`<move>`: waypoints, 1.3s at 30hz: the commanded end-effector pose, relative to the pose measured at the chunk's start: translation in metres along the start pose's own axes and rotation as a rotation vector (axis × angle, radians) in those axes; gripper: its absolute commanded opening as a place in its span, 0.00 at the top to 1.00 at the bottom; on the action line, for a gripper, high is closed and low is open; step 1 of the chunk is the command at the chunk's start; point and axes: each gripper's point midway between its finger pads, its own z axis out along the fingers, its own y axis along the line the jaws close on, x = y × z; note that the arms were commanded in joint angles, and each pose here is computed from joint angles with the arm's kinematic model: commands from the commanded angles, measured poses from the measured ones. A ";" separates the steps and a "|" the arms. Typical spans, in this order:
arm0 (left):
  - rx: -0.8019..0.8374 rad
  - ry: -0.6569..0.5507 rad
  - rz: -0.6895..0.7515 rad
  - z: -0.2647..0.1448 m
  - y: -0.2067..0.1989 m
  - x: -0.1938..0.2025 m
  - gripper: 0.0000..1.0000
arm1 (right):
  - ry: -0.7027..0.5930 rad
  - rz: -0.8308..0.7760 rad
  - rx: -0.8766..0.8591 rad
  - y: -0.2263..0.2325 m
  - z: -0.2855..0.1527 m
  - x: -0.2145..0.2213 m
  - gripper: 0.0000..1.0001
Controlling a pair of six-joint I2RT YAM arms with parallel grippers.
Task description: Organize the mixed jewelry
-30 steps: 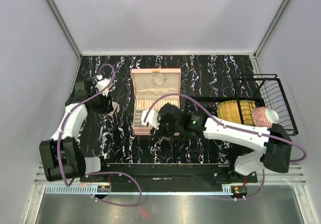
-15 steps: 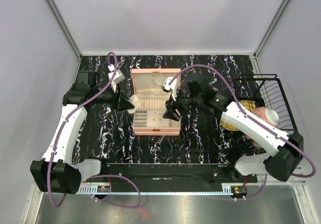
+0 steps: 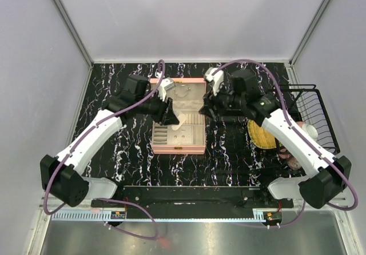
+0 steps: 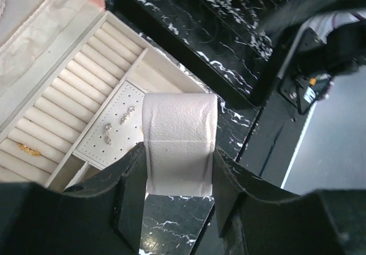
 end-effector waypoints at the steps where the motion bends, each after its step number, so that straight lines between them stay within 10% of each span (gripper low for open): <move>1: -0.201 -0.063 -0.040 0.015 0.016 -0.034 1.00 | -0.096 -0.011 0.287 -0.061 -0.046 -0.035 0.37; 22: -0.689 0.119 -0.471 0.106 0.054 0.007 1.00 | -0.058 0.086 0.484 -0.125 -0.077 -0.002 0.35; 39: -0.728 0.128 -0.596 0.122 0.017 0.019 1.00 | -0.035 0.086 0.463 -0.128 -0.066 0.010 0.34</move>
